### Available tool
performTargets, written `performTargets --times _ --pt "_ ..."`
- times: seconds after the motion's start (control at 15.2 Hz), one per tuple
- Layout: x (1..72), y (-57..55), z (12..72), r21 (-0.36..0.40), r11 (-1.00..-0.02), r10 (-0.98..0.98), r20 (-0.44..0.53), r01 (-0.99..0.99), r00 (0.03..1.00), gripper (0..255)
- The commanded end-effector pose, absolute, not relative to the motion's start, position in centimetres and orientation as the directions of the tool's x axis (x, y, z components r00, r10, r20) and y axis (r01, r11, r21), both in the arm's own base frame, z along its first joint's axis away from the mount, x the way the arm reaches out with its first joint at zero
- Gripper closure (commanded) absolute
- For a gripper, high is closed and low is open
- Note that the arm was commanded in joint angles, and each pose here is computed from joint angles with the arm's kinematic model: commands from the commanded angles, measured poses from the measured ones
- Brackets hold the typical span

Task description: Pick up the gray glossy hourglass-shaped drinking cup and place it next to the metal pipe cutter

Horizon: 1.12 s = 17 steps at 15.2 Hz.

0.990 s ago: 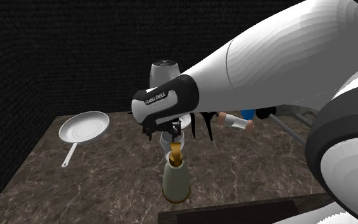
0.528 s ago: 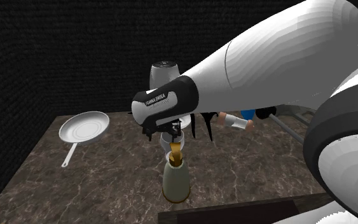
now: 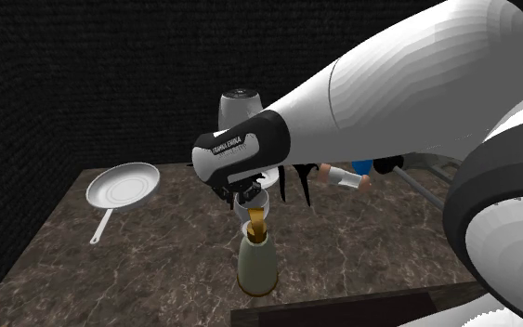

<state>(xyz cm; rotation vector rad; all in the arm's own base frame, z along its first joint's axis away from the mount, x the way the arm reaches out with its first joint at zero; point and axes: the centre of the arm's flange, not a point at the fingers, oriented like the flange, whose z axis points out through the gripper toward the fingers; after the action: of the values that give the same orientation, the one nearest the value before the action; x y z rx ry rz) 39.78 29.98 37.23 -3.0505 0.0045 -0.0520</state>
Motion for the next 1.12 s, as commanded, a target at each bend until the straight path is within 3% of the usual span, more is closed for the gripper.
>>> performTargets --times 0.0,1.06 --pt "39.8 29.9 37.1 -0.09 -0.996 -0.005 0.032 -0.002 0.999 255" --pt "39.8 29.9 44.5 -0.09 -0.996 -0.005 0.032 -0.002 0.999 255"
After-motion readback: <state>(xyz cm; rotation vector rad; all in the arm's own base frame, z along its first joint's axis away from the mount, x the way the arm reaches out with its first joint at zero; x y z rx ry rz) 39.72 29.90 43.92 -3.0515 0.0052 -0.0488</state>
